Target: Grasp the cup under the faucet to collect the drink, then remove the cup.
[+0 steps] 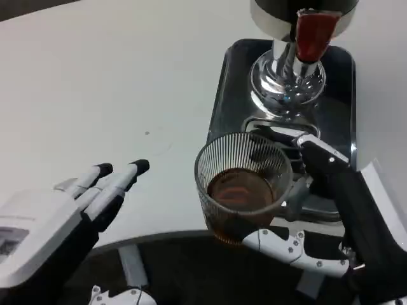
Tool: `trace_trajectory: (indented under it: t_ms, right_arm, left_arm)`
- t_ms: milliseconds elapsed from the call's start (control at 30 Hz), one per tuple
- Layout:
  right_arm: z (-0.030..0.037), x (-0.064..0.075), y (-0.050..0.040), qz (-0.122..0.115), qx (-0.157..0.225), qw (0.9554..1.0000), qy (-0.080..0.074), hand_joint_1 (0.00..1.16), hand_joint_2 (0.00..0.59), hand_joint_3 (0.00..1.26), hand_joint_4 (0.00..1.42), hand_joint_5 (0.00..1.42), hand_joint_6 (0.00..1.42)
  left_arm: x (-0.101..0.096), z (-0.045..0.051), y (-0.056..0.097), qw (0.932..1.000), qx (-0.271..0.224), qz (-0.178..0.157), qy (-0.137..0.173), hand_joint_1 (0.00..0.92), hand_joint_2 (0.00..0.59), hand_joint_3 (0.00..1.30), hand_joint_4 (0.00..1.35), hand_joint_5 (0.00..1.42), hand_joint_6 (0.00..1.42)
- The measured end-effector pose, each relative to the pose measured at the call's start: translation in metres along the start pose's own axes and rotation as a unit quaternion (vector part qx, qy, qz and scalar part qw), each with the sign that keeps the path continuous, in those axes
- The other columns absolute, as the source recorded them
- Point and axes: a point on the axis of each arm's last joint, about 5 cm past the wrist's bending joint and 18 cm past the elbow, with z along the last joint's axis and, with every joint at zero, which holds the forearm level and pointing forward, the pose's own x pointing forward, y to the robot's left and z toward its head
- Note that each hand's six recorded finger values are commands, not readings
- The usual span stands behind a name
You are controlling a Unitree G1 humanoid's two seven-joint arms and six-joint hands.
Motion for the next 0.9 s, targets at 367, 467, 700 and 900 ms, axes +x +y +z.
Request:
trace_trajectory:
  t_ms: [367, 467, 700, 900]
  right_arm:
    - [0.0004, -0.0019, -0.0038, 0.011, 0.001, 0.9999, -0.001, 0.84, 0.211, 0.76, 0.8, 0.93, 1.04]
    - [0.0009, -0.0031, -0.0045, 0.014, 0.0, 0.9999, -0.001, 0.84, 0.21, 0.76, 0.8, 0.94, 1.04]
    - [0.0018, -0.0047, -0.0077, 0.012, 0.0, 0.9999, -0.002, 0.84, 0.21, 0.76, 0.8, 0.94, 1.04]
    - [0.002, -0.0075, -0.0099, 0.01, -0.004, 0.9999, 0.001, 0.84, 0.21, 0.76, 0.8, 0.94, 1.04]
  left_arm:
    - [-0.0006, 0.0033, 0.0004, 0.9998, 0.001, -0.003, -0.019, 0.0, 0.102, 0.0, 0.0, 0.0, 0.08]
    - [-0.0003, 0.0035, 0.0001, 0.9998, -0.001, -0.004, -0.021, 0.0, 0.102, 0.0, 0.0, 0.0, 0.08]
    - [0.0007, 0.0039, 0.0001, 0.9997, -0.001, -0.002, -0.025, 0.0, 0.101, 0.0, 0.0, 0.0, 0.07]
    - [0.0022, 0.0045, 0.0002, 0.9996, -0.001, -0.001, -0.03, 0.0, 0.101, 0.0, 0.0, 0.0, 0.06]
